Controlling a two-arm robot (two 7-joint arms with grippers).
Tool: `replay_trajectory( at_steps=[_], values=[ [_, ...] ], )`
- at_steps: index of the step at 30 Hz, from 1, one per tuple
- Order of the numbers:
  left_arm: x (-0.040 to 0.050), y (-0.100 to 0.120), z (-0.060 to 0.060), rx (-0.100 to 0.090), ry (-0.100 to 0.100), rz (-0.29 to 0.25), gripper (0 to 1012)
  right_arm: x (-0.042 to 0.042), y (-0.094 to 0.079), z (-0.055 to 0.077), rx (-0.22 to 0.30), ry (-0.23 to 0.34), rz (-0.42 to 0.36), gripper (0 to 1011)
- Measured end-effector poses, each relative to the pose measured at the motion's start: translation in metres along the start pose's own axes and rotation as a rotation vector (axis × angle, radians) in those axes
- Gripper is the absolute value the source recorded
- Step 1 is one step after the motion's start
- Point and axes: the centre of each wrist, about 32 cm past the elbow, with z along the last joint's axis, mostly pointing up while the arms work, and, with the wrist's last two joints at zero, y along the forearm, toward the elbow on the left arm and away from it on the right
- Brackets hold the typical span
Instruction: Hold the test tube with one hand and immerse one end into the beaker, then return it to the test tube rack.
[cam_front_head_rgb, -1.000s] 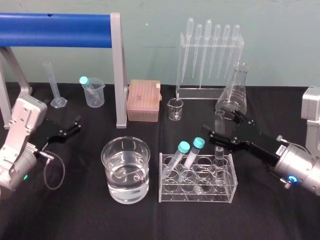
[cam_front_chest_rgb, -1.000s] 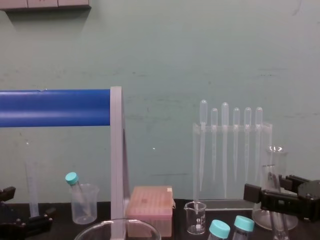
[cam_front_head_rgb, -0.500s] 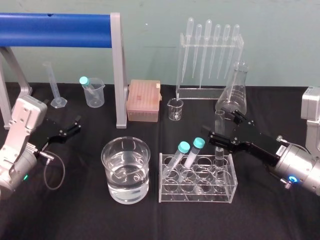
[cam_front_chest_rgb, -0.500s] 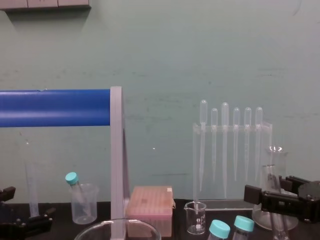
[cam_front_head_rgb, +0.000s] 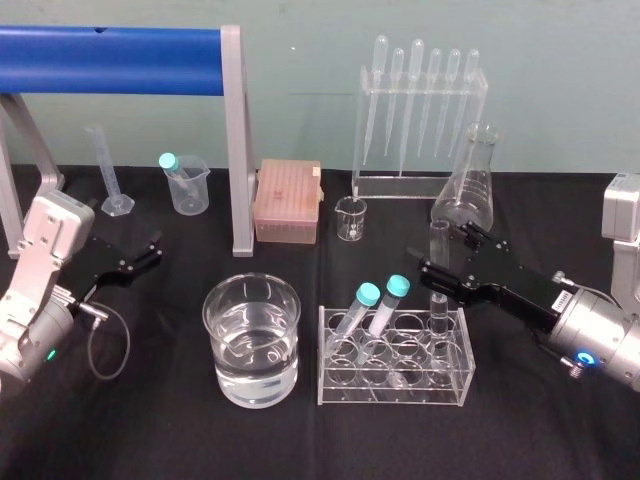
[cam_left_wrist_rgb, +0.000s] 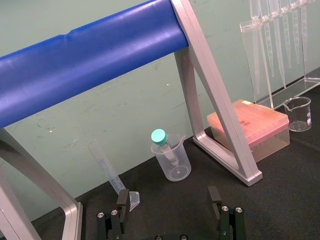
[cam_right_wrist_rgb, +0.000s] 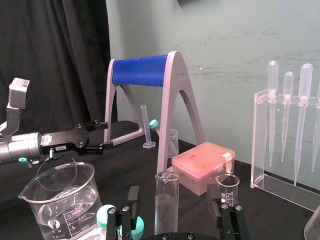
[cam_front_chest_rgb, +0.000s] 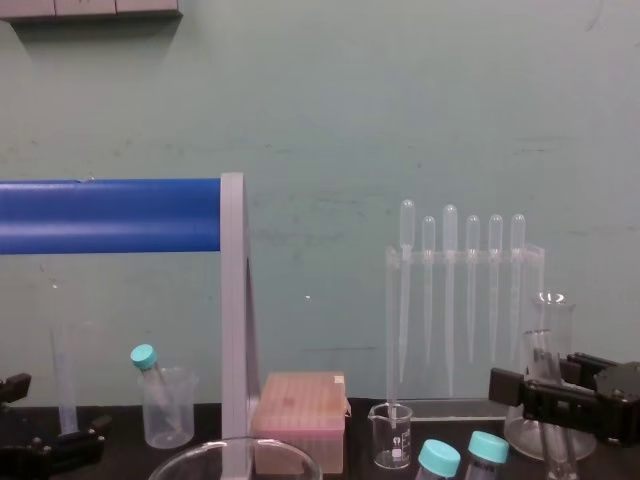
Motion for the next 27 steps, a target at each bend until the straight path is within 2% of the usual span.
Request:
replay_trajectory(
  at_steps=[1,4,5,7,8,11,14,19,22,27],
  values=[
    [0.0000,0.0000,0.0000,0.000,0.000,0.000,1000,0.0000,0.0000,0.0000,0.000,0.000,0.000,862],
    [0.0000,0.0000,0.0000,0.000,0.000,0.000,1000,0.0000,0.0000,0.0000,0.000,0.000,0.000,812],
    [0.0000,0.0000,0.0000,0.000,0.000,0.000,1000,0.0000,0.0000,0.0000,0.000,0.000,0.000,751],
    [0.0000,0.0000,0.0000,0.000,0.000,0.000,1000,0.0000,0.0000,0.0000,0.000,0.000,0.000,695],
    [0.0000,0.0000,0.0000,0.000,0.000,0.000,1000,0.0000,0.0000,0.0000,0.000,0.000,0.000,695],
    [0.0000,0.0000,0.0000,0.000,0.000,0.000,1000,0.0000,0.0000,0.0000,0.000,0.000,0.000,556],
    [0.0000,0.0000,0.0000,0.000,0.000,0.000,1000,0.0000,0.0000,0.0000,0.000,0.000,0.000,479],
    [0.0000,0.0000,0.0000,0.000,0.000,0.000,1000,0.0000,0.0000,0.0000,0.000,0.000,0.000,289],
    [0.0000,0.0000,0.0000,0.000,0.000,0.000,1000,0.0000,0.0000,0.0001,0.001,0.001,0.000,230],
    [0.0000,0.0000,0.0000,0.000,0.000,0.000,1000,0.0000,0.0000,0.0001,0.001,0.001,0.000,226]
  ],
)
